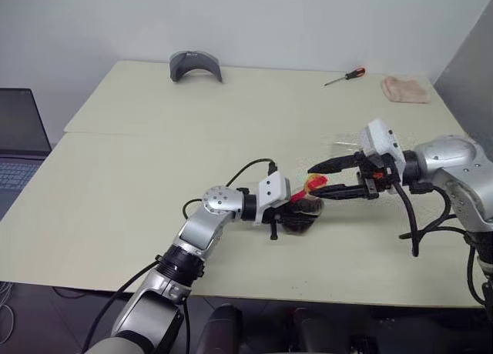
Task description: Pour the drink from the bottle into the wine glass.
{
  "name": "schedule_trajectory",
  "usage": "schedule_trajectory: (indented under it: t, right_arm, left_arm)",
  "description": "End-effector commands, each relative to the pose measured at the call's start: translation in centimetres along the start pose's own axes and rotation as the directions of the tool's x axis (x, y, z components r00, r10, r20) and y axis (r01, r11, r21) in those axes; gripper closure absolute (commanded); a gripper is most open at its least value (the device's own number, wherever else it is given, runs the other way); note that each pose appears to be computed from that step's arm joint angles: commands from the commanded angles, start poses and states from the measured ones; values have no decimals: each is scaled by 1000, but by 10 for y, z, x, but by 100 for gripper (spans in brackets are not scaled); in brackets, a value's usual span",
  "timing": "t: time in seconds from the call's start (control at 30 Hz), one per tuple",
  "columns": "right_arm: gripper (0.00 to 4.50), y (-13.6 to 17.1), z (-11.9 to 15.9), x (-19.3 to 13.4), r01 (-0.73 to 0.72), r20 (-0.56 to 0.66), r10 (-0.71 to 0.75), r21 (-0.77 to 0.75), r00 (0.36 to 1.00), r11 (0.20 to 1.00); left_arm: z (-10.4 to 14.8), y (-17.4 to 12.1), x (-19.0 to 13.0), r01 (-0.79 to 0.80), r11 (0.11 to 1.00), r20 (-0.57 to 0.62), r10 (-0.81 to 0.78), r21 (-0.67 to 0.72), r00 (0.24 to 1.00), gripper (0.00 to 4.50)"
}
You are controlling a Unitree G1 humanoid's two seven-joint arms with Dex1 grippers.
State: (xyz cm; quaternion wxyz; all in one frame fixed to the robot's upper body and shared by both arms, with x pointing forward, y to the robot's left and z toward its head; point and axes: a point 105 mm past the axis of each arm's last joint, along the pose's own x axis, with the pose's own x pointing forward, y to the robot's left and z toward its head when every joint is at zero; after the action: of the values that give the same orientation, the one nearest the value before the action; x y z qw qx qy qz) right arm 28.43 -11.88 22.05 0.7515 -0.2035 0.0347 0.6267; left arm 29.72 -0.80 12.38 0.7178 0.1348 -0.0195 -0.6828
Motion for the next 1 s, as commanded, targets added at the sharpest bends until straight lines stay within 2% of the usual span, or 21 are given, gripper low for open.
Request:
schedule_trajectory:
  t: [0.03, 0.13, 0.17, 0.3, 0.43, 0.53, 0.7, 0.93, 1.0]
  right_arm:
    - [112, -2, 20, -16, 169, 69, -169, 3, 983, 986]
    - [15, 9, 32, -20, 316, 154, -320, 51, 935, 947]
    - [0, 15, 33, -23, 357, 168, -366, 83, 915, 930]
    - [0, 38, 30, -20, 454, 173, -480, 166, 860, 875]
    - [0, 56, 25, -3, 512, 174, -559, 252, 811, 821]
    - [0, 48, 21, 1, 604, 170, -663, 295, 729, 740]
    - [0, 32, 16, 1, 693, 157, -740, 269, 654, 669]
    - [0, 32, 13, -4, 719, 185, -772, 282, 609, 635]
    - [38, 35, 10, -2, 713, 176, -766, 282, 619, 641]
  left_arm:
    - [26, 4, 6, -16, 995, 78, 8, 100, 997, 363]
    - [25, 10, 8, -43, 993, 79, 34, 110, 996, 364]
    - [25, 13, 8, -53, 992, 79, 44, 114, 996, 364]
    - [22, 18, 11, -73, 990, 78, 64, 119, 995, 365]
    - [21, 21, 15, -82, 990, 86, 73, 116, 994, 365]
    - [21, 23, 19, -83, 991, 93, 73, 107, 993, 365]
    - [21, 23, 23, -77, 991, 99, 66, 105, 993, 365]
    - [21, 23, 23, -76, 992, 99, 65, 104, 993, 365]
    - [21, 23, 23, -75, 992, 99, 65, 103, 993, 365]
